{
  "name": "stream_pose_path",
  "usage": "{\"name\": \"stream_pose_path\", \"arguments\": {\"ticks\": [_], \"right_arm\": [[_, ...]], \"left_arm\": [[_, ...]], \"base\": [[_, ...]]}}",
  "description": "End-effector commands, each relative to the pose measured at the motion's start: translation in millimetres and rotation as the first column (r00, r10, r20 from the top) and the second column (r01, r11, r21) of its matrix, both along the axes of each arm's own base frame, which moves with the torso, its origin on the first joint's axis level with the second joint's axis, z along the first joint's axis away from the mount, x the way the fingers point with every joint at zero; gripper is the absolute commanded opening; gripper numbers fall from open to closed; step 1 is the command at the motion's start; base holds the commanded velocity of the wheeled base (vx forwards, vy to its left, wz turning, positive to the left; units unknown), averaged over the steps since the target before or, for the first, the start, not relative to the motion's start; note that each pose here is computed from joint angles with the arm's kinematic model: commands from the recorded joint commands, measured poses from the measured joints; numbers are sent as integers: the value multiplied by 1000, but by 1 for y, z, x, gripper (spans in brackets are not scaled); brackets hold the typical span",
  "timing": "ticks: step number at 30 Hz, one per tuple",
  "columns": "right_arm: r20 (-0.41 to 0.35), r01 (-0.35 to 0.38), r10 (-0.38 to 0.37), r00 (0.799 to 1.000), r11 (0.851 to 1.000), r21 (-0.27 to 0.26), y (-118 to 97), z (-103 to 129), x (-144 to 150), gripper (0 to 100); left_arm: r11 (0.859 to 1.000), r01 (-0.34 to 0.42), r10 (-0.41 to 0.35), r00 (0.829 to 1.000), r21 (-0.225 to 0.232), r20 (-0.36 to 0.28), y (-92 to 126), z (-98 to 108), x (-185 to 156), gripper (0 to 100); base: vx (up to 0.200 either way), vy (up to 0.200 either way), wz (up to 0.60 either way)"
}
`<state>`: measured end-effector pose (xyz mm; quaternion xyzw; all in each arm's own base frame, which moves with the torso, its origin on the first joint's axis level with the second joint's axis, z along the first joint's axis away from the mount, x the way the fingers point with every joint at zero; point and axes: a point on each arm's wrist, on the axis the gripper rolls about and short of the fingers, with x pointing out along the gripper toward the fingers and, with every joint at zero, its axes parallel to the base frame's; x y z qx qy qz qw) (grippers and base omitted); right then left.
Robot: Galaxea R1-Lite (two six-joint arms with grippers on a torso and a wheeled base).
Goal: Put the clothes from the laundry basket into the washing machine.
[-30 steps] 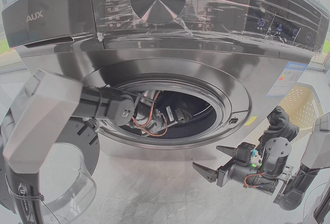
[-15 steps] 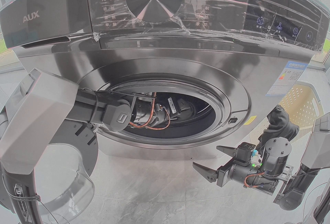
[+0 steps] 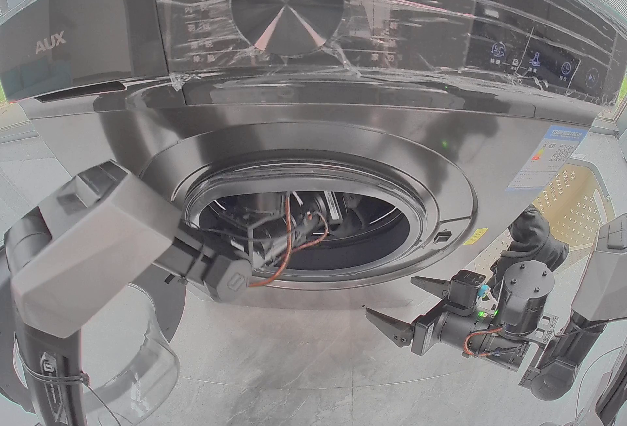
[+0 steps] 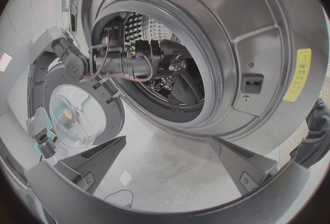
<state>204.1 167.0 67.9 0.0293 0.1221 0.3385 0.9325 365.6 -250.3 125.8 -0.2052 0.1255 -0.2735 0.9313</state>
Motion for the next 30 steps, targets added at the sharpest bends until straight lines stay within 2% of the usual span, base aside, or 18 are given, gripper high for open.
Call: {"name": "stream_pose_path", "arguments": {"ticks": [1,4,6,7,14,17,20,25,29,30], "right_arm": [[0,-3,3,1000,1000,0,1,0,0,100],[0,-3,3,1000,1000,0,1,0,0,100],[0,-3,3,1000,1000,0,1,0,0,100],[0,-3,3,1000,1000,0,1,0,0,100],[0,-3,3,1000,1000,0,1,0,0,100],[0,-3,3,1000,1000,0,1,0,0,100],[0,-3,3,1000,1000,0,1,0,0,100],[1,-1,1,1000,1000,1,0,0,0,100],[1,0,0,1000,1000,1,0,0,0,100],[1,0,0,1000,1000,1,0,0,0,100]], "left_arm": [[997,-4,10,997,82,-71,-5,-48,12,100],[997,-43,46,998,71,-42,-7,-52,27,100],[997,-43,46,998,69,-39,-7,-52,27,100],[997,-47,47,999,58,-2,-11,-52,33,100],[997,-65,63,997,51,39,-17,-54,43,100],[996,-79,72,988,47,138,-19,-55,56,100],[993,-91,73,974,73,213,-21,-60,66,100],[994,-64,44,977,91,208,-28,-73,66,100],[993,-61,39,978,100,206,-29,-75,66,100],[991,-70,44,975,114,220,-29,-78,69,100]], "base": [[0,0,0],[0,0,0],[0,0,0],[0,0,0],[0,0,0],[0,0,0],[0,0,0],[0,0,0],[0,0,0],[0,0,0]]}}
